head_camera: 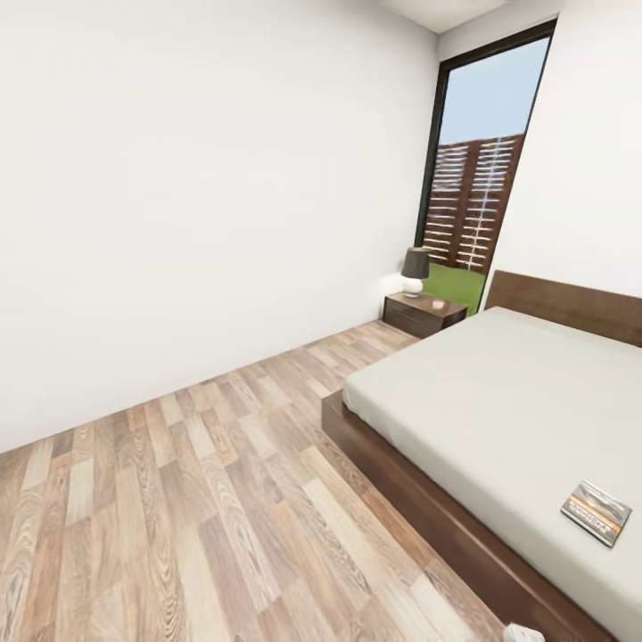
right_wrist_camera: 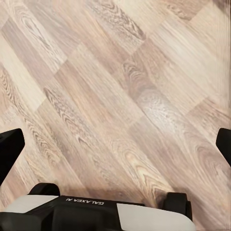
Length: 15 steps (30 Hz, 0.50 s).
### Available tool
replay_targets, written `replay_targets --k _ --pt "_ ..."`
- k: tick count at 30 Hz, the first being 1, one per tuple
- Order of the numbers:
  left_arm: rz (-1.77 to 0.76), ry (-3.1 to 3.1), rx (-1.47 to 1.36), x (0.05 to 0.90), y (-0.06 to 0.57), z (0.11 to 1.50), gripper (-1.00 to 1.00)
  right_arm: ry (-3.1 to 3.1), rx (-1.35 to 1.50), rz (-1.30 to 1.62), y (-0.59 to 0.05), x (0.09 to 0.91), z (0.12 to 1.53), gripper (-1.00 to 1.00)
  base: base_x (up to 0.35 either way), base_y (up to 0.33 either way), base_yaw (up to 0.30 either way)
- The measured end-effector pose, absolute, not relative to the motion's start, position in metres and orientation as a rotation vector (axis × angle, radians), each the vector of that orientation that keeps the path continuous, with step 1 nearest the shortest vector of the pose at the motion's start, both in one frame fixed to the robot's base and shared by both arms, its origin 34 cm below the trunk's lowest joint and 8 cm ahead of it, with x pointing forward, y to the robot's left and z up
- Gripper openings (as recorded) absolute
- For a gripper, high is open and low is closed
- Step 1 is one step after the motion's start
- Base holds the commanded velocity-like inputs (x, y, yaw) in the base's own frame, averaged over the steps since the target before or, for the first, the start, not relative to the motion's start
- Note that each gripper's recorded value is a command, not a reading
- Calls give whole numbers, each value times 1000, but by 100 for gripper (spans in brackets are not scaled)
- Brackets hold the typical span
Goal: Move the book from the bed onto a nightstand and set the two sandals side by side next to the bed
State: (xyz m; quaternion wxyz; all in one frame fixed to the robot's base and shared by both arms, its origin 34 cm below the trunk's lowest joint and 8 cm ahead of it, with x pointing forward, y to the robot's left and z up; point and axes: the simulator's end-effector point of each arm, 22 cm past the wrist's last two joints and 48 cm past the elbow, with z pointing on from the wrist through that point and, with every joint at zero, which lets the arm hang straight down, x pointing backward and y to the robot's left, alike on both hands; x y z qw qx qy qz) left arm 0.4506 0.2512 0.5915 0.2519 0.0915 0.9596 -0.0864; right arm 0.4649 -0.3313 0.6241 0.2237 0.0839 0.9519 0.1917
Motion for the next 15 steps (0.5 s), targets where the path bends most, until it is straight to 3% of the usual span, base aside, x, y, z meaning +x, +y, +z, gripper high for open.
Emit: replay_targets --k 15 --pt "-235 2610 250 451 251 591 100 2628 232 528 -331 465 624 100 0 0 -280"
